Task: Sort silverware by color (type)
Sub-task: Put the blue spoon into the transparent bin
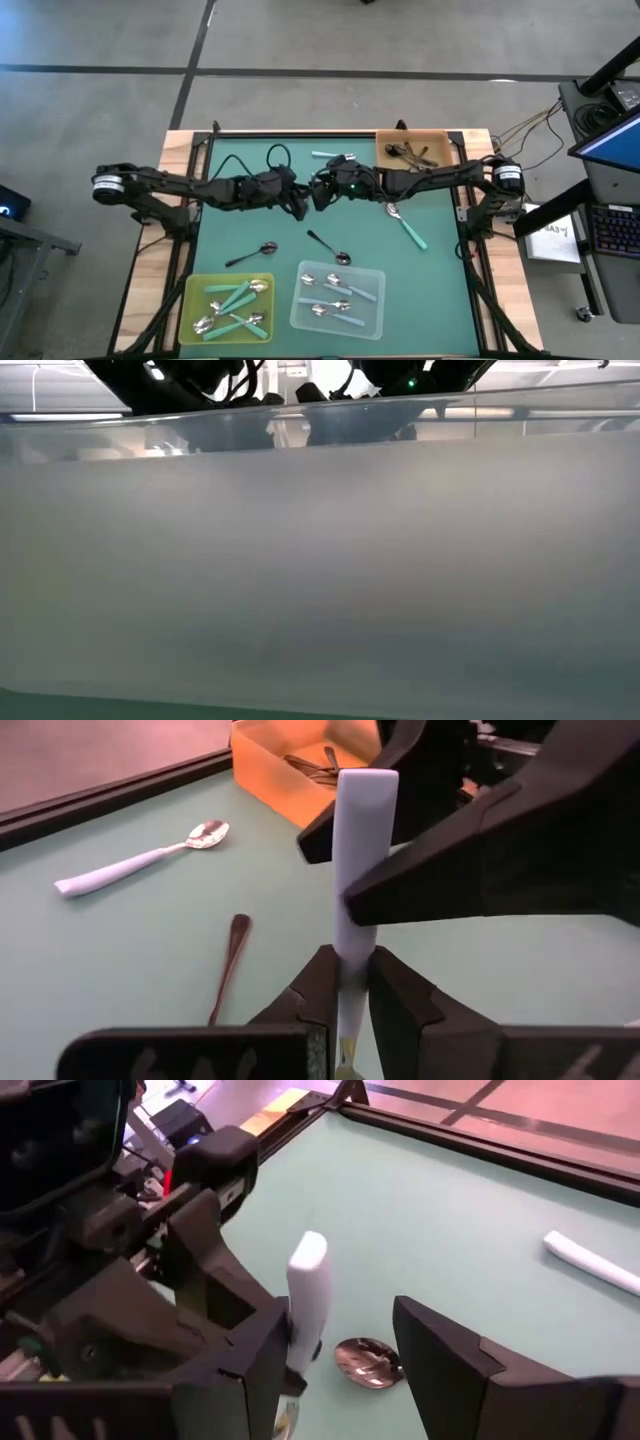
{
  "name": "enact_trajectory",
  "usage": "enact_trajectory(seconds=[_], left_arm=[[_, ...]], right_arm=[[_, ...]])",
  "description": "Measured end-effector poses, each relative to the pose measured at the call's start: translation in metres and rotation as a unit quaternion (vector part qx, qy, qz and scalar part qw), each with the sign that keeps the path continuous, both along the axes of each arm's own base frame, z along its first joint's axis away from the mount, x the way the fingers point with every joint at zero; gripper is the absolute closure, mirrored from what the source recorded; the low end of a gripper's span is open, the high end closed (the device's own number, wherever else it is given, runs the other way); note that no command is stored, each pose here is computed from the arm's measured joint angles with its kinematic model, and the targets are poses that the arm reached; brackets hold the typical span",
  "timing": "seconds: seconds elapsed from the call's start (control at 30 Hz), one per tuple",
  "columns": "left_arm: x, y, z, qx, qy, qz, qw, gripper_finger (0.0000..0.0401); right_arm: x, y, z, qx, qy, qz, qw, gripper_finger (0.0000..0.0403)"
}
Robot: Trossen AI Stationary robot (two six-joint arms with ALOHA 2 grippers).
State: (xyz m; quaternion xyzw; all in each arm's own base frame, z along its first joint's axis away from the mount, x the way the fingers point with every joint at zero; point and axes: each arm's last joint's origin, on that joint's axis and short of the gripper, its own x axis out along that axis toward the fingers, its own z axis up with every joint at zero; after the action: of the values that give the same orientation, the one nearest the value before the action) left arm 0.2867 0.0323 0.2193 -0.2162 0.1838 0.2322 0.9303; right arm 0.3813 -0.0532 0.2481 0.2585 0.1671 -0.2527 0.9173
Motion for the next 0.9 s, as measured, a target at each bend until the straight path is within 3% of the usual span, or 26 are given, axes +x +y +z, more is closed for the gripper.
enact_trajectory(seconds=[0.17,0.43,0.57,0.73,0.9], left_arm=[[0.002,-0.003,-0.001,0.001,-0.004,-0.004,1.000,0.0380],[0.004,-0.003,-0.001,0.012,-0.007,-0.007,1.000,0.0380],[0.004,-0.003,-0.001,0.014,-0.008,-0.009,1.000,0.0379],[0.004,-0.004,-0.001,0.021,-0.004,-0.024,0.999,0.0316],[0.008,-0.007,0.009,0.030,0.001,-0.077,0.997,0.0262]], right_arm=[[0.000,-0.003,0.001,-0.002,-0.002,0.001,1.000,0.0261],[0.000,-0.005,0.002,-0.023,0.003,0.011,1.000,0.0353],[0.000,-0.005,0.003,-0.030,0.004,0.018,0.999,0.0370],[0.000,-0.008,0.003,-0.050,0.017,0.037,0.998,0.0371],[-0.002,-0.016,0.013,-0.071,0.053,0.039,0.995,0.0371]])
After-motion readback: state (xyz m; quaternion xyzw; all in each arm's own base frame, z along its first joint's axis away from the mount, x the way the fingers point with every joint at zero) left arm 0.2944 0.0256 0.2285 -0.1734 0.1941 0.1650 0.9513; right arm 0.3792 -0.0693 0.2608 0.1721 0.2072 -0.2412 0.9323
